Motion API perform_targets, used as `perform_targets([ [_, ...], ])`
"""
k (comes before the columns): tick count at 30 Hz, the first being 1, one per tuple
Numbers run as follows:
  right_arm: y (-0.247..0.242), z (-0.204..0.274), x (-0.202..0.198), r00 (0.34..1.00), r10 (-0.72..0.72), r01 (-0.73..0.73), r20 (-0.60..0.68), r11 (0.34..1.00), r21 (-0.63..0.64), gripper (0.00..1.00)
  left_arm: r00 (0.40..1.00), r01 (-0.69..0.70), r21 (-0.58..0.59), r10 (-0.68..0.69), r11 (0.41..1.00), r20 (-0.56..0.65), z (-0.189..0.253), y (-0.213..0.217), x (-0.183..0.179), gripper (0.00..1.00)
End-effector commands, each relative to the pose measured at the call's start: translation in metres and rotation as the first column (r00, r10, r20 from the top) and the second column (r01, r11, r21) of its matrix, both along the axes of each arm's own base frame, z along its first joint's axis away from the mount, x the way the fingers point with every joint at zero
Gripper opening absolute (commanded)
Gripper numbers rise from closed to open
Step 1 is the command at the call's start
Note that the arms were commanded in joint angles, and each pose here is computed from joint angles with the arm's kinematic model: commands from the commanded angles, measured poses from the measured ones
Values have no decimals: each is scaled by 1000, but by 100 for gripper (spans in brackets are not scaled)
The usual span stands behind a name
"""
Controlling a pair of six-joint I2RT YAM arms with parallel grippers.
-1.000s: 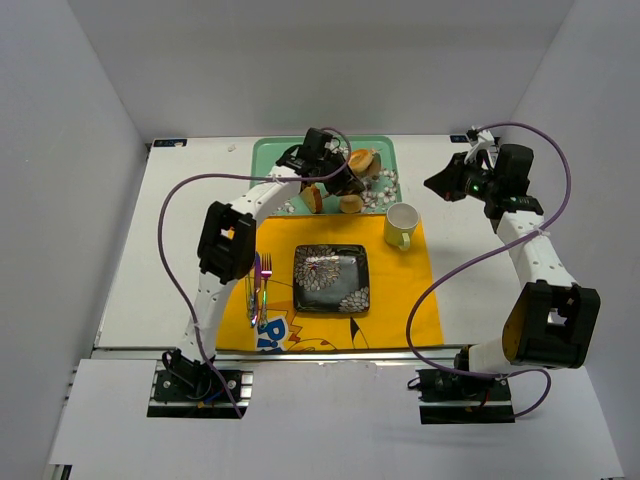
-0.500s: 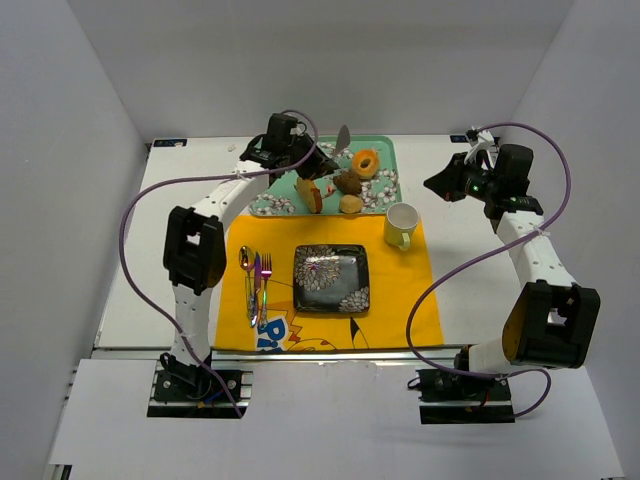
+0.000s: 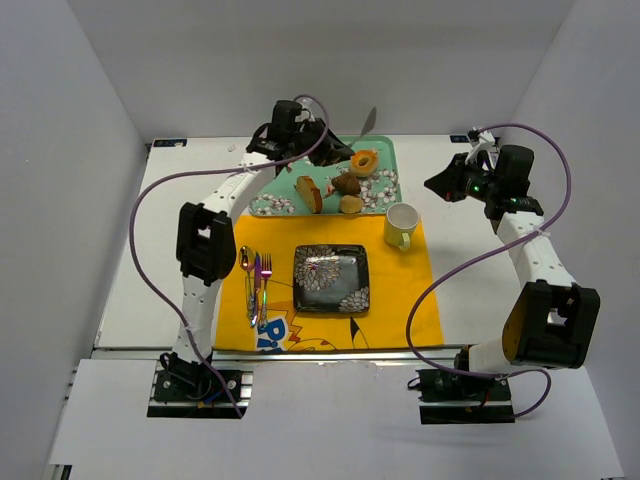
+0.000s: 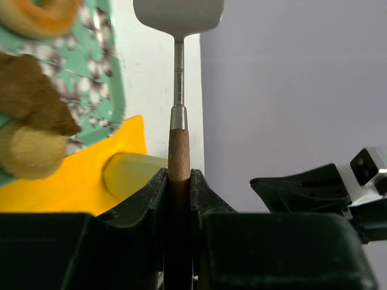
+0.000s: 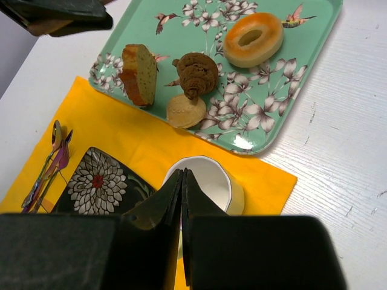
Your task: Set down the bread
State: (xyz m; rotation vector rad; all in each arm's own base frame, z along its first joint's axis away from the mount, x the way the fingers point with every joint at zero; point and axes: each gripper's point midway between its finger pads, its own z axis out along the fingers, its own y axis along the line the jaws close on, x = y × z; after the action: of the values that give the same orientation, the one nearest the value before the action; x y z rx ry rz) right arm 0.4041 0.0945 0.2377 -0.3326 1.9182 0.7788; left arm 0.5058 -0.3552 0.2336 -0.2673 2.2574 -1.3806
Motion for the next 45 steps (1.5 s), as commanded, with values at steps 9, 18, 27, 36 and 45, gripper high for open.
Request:
perform_targets([
  [9,-2,12,0,999,-1,1,44,1000,-1,5,979,197,9,-196,980,-53,-46,-53,-35,0],
  [18,-2,8,0,999,2,-2,32,1000,1,5,968,237,102,-226,966,-111,-87,-52,-51,0],
  [27,-2,6,0,1000,-1,1,29,1000,-1,5,976,206,298,-174,932,-131,-134,-39,-48,0],
  [36,-2,6,-1,1000,0,0,25,1000,6,5,982,180,393,-144,902,-119,-151,-32,-42,0],
  [45,-1,6,-2,1000,-1,0,21,1000,14,5,994,76,448,-31,891,-106,-156,-24,-24,0],
])
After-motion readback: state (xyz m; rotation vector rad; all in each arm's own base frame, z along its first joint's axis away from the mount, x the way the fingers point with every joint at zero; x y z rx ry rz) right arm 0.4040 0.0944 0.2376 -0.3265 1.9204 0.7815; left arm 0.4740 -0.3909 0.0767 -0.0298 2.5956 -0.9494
